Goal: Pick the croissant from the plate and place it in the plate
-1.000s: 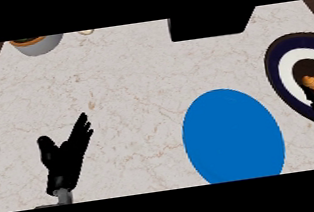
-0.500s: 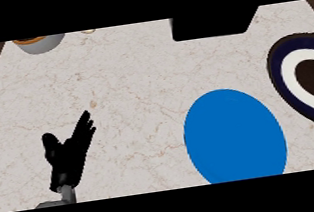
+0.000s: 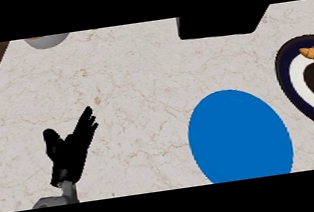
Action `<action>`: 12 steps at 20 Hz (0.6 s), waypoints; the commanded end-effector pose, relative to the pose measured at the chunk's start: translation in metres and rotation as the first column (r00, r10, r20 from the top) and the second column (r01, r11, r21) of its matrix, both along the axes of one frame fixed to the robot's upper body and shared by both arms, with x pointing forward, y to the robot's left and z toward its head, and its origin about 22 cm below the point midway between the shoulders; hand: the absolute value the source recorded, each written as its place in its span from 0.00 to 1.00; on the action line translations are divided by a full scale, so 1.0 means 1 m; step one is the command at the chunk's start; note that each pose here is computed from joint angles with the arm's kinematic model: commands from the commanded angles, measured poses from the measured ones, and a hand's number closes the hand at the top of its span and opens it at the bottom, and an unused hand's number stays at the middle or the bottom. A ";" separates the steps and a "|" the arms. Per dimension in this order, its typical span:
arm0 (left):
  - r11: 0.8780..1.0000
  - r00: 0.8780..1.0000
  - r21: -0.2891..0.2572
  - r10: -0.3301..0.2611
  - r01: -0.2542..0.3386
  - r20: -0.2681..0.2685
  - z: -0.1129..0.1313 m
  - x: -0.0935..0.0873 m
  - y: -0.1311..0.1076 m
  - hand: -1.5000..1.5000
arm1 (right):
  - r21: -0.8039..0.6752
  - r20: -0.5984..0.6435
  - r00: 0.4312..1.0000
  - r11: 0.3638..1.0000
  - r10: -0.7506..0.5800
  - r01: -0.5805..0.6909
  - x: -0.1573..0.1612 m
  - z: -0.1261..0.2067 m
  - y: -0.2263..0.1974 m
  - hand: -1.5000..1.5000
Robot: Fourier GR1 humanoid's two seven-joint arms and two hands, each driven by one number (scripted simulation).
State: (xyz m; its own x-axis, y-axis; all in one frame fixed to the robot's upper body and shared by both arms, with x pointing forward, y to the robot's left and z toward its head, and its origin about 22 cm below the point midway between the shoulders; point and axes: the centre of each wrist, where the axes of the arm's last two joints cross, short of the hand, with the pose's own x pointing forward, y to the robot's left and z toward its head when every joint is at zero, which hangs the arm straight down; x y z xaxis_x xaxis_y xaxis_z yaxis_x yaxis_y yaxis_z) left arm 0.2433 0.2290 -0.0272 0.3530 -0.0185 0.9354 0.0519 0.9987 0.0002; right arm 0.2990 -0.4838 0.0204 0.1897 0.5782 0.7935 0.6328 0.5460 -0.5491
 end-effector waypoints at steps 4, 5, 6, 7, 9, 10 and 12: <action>1.000 1.000 0.011 -0.001 0.001 0.007 -0.004 0.004 -0.007 0.50 | 0.084 0.115 0.986 0.987 0.125 -0.135 0.014 -0.012 0.011 0.00; 1.000 1.000 0.000 0.010 -0.010 0.006 0.007 0.007 0.007 0.50 | 0.116 0.191 0.970 0.978 0.149 -0.173 0.011 -0.015 0.011 0.00; 1.000 1.000 0.008 0.019 -0.019 -0.004 -0.003 0.004 0.002 0.50 | 0.127 0.250 0.958 0.976 0.138 -0.174 0.010 -0.003 0.000 0.00; 1.000 1.000 0.005 0.006 -0.005 -0.015 -0.004 -0.001 0.002 0.50 | 0.152 0.303 0.946 0.975 0.113 -0.165 0.017 -0.010 0.012 0.00; 1.000 1.000 -0.009 0.009 -0.009 -0.004 -0.004 0.002 0.013 0.50 | 0.198 0.358 0.930 0.967 0.080 -0.159 0.017 0.004 0.000 0.00; 1.000 1.000 0.017 0.008 -0.008 0.007 -0.001 0.008 0.002 0.50 | 0.208 0.369 0.927 0.966 0.066 -0.151 0.006 -0.004 -0.007 0.00; 1.000 1.000 0.017 0.009 -0.009 0.009 0.002 -0.014 0.014 0.50 | 0.260 0.396 0.917 0.954 0.038 -0.152 -0.012 -0.011 -0.020 0.00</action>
